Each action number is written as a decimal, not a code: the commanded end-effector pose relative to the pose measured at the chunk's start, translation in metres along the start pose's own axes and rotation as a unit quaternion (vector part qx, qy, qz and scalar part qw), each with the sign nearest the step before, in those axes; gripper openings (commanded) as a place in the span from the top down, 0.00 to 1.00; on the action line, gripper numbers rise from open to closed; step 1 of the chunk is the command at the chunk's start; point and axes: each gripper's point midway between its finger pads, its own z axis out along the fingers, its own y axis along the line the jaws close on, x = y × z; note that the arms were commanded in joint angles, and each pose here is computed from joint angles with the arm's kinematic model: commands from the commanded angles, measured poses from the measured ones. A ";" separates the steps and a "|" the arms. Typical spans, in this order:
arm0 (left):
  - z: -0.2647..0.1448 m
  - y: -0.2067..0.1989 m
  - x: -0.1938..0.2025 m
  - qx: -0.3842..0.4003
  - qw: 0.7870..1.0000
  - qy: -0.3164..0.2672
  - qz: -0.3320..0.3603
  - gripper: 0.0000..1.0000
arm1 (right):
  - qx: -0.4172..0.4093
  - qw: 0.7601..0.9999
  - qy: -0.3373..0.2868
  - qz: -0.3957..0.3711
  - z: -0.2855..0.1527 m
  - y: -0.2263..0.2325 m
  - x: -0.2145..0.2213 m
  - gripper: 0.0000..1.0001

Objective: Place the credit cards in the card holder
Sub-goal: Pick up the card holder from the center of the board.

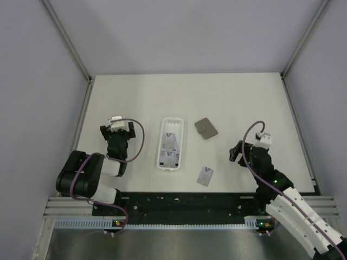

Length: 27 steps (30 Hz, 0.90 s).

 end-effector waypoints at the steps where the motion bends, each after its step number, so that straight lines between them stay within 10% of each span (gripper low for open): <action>1: 0.006 -0.001 -0.026 0.001 0.999 -0.039 -0.023 0.01 | 0.008 1.000 -0.013 0.008 0.002 -0.001 -0.008 0.16; 14: -0.012 0.000 -0.048 -0.009 0.997 -0.076 -0.010 0.01 | -0.013 1.000 -0.021 -0.015 -0.003 0.012 -0.025 0.15; 22: -0.012 -0.023 -0.092 -0.044 0.986 0.095 -0.131 0.01 | -0.035 0.996 -0.050 -0.063 0.020 0.055 -0.080 0.07; 27: -0.049 -0.078 -0.108 0.125 0.961 0.158 -0.191 0.01 | -0.073 0.992 0.026 -0.100 0.067 0.088 -0.086 0.06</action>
